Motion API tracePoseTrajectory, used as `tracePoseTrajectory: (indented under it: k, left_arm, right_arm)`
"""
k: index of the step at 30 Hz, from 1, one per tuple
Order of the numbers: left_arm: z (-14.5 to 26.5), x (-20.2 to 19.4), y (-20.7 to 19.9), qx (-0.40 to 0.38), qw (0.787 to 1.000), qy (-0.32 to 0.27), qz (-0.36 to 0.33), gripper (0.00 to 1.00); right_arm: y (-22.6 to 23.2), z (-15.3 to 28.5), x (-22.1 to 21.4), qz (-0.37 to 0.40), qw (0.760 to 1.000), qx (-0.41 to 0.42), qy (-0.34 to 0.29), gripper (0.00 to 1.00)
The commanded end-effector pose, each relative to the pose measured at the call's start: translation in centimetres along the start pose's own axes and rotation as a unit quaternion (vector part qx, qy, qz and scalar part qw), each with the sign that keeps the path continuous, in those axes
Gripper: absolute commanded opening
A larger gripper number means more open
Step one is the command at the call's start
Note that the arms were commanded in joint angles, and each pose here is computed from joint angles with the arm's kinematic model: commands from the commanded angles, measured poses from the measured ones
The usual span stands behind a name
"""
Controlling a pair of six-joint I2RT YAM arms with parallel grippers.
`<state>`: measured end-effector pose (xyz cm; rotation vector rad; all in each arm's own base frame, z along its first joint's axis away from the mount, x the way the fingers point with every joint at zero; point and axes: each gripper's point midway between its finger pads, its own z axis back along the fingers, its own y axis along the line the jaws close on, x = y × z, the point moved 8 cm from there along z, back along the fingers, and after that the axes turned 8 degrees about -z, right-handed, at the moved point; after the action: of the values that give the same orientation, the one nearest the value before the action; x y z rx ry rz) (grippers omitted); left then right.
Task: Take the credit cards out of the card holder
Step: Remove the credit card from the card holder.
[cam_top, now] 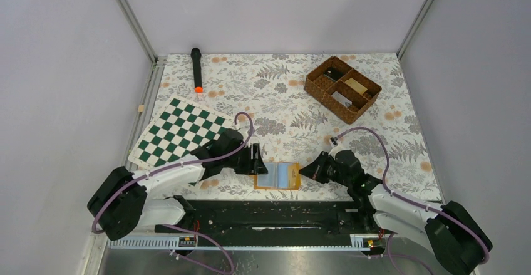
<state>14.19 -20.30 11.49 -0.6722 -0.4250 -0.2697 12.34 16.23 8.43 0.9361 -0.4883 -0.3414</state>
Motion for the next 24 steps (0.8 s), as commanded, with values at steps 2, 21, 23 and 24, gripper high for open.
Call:
tracePoseTrajectory:
  k: [2,21,23,24]
  left_arm:
    - [1.0,1.4,-2.9,-0.088,0.995,-0.040,-0.028,0.58]
    - [-1.2,1.7,-5.3,-0.142,0.988,-0.020,-0.052,0.51]
    - [-1.8,1.6,-6.2,-0.151,0.987,-0.012,-0.058,0.44]
    - [-2.2,1.7,-6.3,-0.150,0.987,-0.010,-0.059,0.41]
  right_arm:
    - [2.2,0.6,0.9,-0.016,0.998,0.049,-0.024,0.00]
    - [1.3,1.2,1.7,0.067,0.996,-0.043,-0.032,0.38]
    - [1.2,1.1,1.7,0.078,0.996,-0.043,-0.025,0.44]
    - [1.1,1.1,1.6,0.083,0.995,-0.044,-0.021,0.46]
